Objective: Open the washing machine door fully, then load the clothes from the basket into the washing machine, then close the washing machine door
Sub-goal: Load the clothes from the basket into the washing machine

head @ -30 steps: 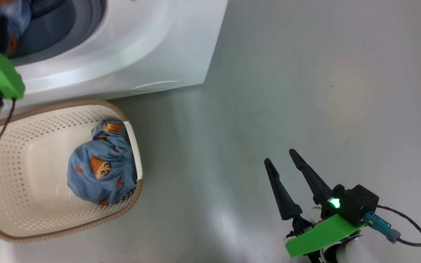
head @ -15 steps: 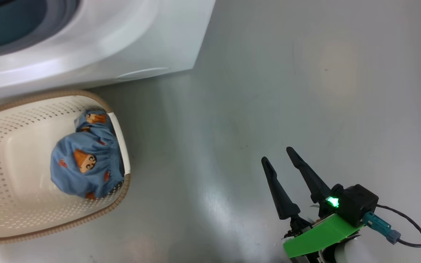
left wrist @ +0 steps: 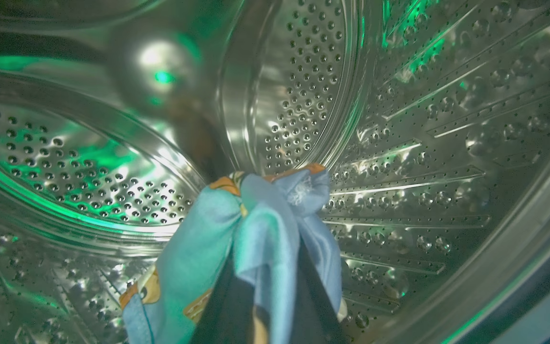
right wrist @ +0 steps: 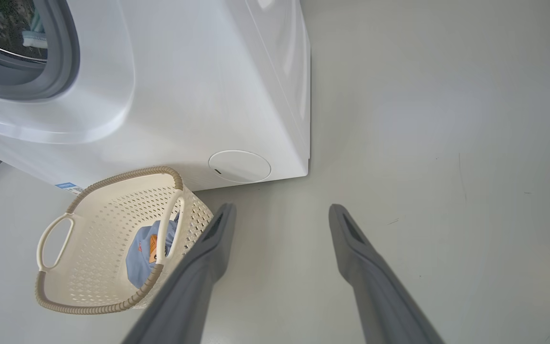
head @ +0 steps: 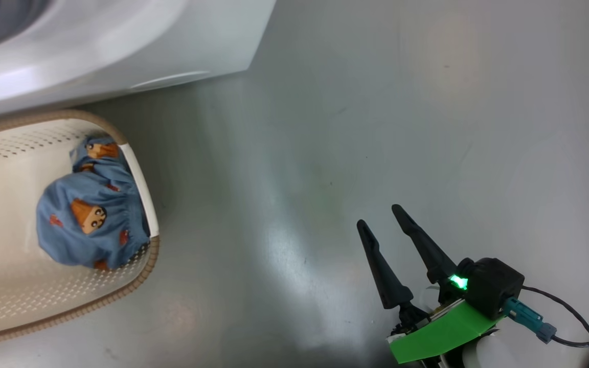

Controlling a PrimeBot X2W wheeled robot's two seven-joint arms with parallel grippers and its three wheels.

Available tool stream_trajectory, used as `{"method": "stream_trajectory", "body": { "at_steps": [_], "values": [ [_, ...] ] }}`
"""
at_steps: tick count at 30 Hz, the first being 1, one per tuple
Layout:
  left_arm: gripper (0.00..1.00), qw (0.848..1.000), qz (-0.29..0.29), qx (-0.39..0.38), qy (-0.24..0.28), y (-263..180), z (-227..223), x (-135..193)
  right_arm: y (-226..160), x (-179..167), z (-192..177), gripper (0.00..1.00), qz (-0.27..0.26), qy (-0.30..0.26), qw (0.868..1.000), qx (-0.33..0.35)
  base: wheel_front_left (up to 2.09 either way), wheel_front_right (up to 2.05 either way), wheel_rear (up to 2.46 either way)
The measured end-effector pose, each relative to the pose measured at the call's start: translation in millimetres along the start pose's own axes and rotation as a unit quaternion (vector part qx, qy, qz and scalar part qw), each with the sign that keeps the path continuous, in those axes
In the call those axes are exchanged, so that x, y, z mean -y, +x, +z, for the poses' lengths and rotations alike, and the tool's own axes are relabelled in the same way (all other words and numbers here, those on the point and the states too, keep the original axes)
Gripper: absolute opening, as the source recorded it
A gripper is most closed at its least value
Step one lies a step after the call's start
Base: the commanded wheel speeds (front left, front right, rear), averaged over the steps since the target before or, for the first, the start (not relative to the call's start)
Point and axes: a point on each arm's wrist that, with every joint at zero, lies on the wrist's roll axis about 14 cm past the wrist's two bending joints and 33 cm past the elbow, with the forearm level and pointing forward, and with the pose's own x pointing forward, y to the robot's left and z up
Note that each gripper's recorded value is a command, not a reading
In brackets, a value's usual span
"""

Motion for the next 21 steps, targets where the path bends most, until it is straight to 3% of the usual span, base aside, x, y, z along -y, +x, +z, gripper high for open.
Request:
{"method": "stream_trajectory", "body": {
  "at_steps": [8, 21],
  "values": [
    [0.00, 0.999, -0.019, 0.039, 0.011, 12.1, 11.4, 3.1, -1.1, 3.7, -6.5, 1.00, -0.006, 0.001, 1.000, -0.010, 0.00, 0.00, 0.00],
    [0.00, 0.999, -0.051, -0.003, -0.008, 15.1, -35.0, 17.4, -4.5, 12.8, -17.1, 1.00, -0.023, 0.013, 0.999, -0.025, 0.00, 0.00, 0.00]
  ]
}}
